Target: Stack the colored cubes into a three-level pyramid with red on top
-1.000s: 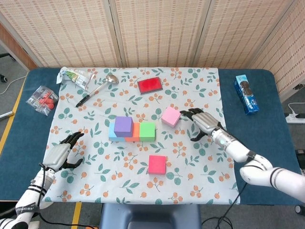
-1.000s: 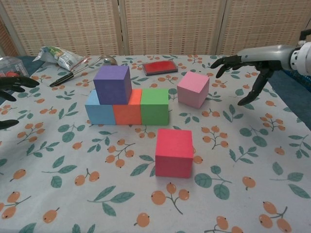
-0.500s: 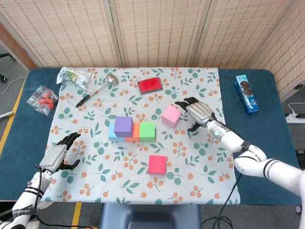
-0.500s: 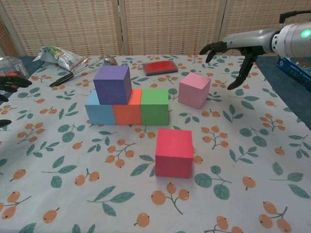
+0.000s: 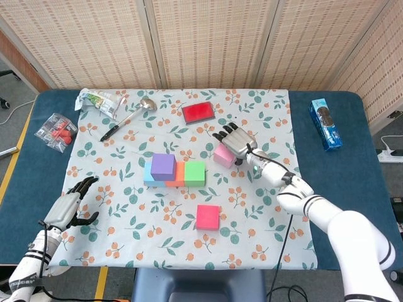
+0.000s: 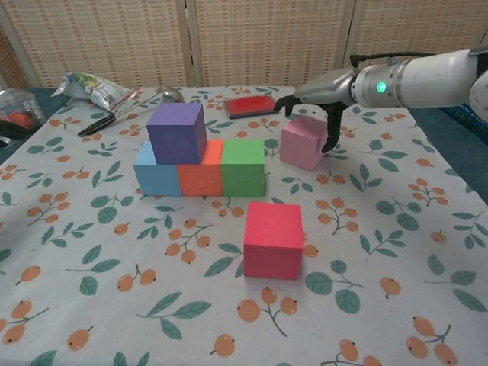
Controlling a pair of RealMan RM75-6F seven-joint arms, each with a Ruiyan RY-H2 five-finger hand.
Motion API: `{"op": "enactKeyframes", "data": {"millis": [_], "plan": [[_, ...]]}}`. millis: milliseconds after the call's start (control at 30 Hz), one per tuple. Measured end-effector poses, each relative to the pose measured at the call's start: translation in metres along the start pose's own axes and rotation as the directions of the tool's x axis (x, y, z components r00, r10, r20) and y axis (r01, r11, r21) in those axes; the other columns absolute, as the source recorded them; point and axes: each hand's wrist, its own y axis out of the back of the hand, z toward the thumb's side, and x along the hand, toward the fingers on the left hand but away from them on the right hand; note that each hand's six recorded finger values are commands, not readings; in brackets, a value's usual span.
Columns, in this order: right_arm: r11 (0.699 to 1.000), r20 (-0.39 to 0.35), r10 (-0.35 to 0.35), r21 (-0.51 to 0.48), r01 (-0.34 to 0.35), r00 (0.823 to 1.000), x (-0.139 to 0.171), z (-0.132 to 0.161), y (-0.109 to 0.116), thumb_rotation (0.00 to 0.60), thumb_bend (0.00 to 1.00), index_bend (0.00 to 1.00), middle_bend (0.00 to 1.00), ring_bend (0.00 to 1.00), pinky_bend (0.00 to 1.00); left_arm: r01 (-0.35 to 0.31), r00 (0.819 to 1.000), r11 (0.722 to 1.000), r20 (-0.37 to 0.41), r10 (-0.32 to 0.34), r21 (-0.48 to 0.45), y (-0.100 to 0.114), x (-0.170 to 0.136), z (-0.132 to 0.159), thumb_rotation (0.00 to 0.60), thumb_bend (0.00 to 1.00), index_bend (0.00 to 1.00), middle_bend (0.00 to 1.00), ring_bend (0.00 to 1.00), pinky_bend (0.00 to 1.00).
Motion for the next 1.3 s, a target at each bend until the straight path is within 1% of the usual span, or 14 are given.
{"op": "enactKeyframes", "data": {"millis": [33, 100, 167, 367, 500, 600, 667, 800, 933, 1000, 1033, 1167, 1300], "plan": [[1.000, -0.004, 0.002, 0.011, -0.002, 1.000, -0.002, 0.003, -0.001, 0.600, 0.00, 0.11, 0.12, 0.00, 0.00, 0.000, 1.000, 1.000, 0.000, 0.000, 0.000, 0.000, 0.000, 0.000, 0.600, 0.37, 0.00, 0.00, 0.00, 0.13], [1.000, -0.005, 0.004, 0.018, -0.004, 1.000, -0.004, 0.004, -0.002, 0.600, 0.01, 0.26, 0.13, 0.00, 0.00, -0.001, 1.000, 1.000, -0.002, 0.001, -0.002, 0.001, -0.001, -0.001, 0.600, 0.37, 0.00, 0.00, 0.00, 0.13], [1.000, -0.002, 0.004, 0.011, -0.004, 1.000, -0.006, 0.005, -0.004, 0.600, 0.02, 0.34, 0.18, 0.00, 0.00, -0.005, 1.000, 1.000, -0.003, 0.005, -0.005, 0.002, -0.002, -0.002, 0.600, 0.37, 0.00, 0.00, 0.00, 0.13], [0.999, 0.008, -0.019, -0.042, 0.020, 1.000, -0.001, -0.004, -0.002, 0.600, 0.03, 0.40, 0.32, 0.01, 0.00, -0.006, 1.000, 1.000, 0.008, 0.006, -0.007, 0.002, -0.004, -0.001, 0.600, 0.37, 0.00, 0.00, 0.00, 0.13], [0.994, 0.010, -0.032, -0.106, 0.032, 0.999, 0.010, -0.007, 0.000, 0.600, 0.03, 0.41, 0.36, 0.05, 0.00, -0.007, 1.000, 1.000, 0.016, 0.007, -0.007, 0.002, -0.004, 0.000, 0.600, 0.37, 0.00, 0.00, 0.00, 0.13], [0.988, 0.011, -0.034, -0.149, 0.035, 0.999, 0.021, -0.007, 0.002, 0.600, 0.03, 0.38, 0.36, 0.05, 0.00, -0.002, 1.000, 1.000, 0.021, 0.003, -0.007, 0.000, -0.003, 0.000, 0.600, 0.36, 0.00, 0.00, 0.00, 0.13], [0.984, 0.017, -0.028, -0.175, 0.031, 0.999, 0.030, -0.005, 0.001, 0.600, 0.03, 0.34, 0.36, 0.05, 0.00, -0.001, 1.000, 1.000, 0.023, 0.001, -0.008, 0.000, -0.002, 0.000, 0.600, 0.36, 0.00, 0.00, 0.00, 0.13], [0.974, 0.066, -0.006, -0.225, 0.021, 0.998, 0.043, -0.010, -0.002, 0.600, 0.03, 0.27, 0.36, 0.05, 0.00, 0.003, 1.000, 1.000, 0.028, -0.003, -0.011, -0.002, -0.001, -0.001, 0.600, 0.36, 0.00, 0.00, 0.00, 0.13], [0.962, 0.125, 0.034, -0.272, 0.002, 0.992, 0.054, -0.009, -0.010, 0.600, 0.03, 0.12, 0.36, 0.05, 0.00, 0.006, 1.000, 1.000, 0.028, -0.006, -0.015, -0.002, -0.001, -0.003, 0.600, 0.36, 0.00, 0.00, 0.00, 0.13], [0.957, 0.156, 0.062, -0.289, -0.014, 0.986, 0.060, -0.006, -0.016, 0.600, 0.03, 0.04, 0.33, 0.03, 0.00, 0.007, 1.000, 1.000, 0.027, -0.007, -0.015, -0.002, 0.000, -0.004, 0.600, 0.36, 0.00, 0.00, 0.00, 0.13], [0.956, 0.169, 0.075, -0.294, -0.023, 0.983, 0.062, -0.004, -0.019, 0.600, 0.03, 0.01, 0.29, 0.01, 0.00, 0.007, 1.000, 1.000, 0.028, -0.007, -0.016, -0.002, 0.000, -0.005, 0.600, 0.36, 0.00, 0.00, 0.00, 0.13], [0.952, 0.196, 0.127, -0.299, -0.064, 0.972, 0.077, 0.009, -0.030, 0.600, 0.03, 0.00, 0.17, 0.00, 0.00, 0.007, 1.000, 1.000, 0.031, -0.006, -0.017, -0.002, -0.001, -0.005, 0.600, 0.36, 0.00, 0.00, 0.00, 0.13], [0.954, 0.194, 0.115, -0.296, -0.054, 0.974, 0.084, 0.010, -0.028, 0.600, 0.03, 0.00, 0.13, 0.00, 0.00, 0.006, 0.999, 1.000, 0.033, -0.005, -0.017, -0.002, -0.002, -0.004, 0.600, 0.36, 0.00, 0.00, 0.00, 0.13]]}}
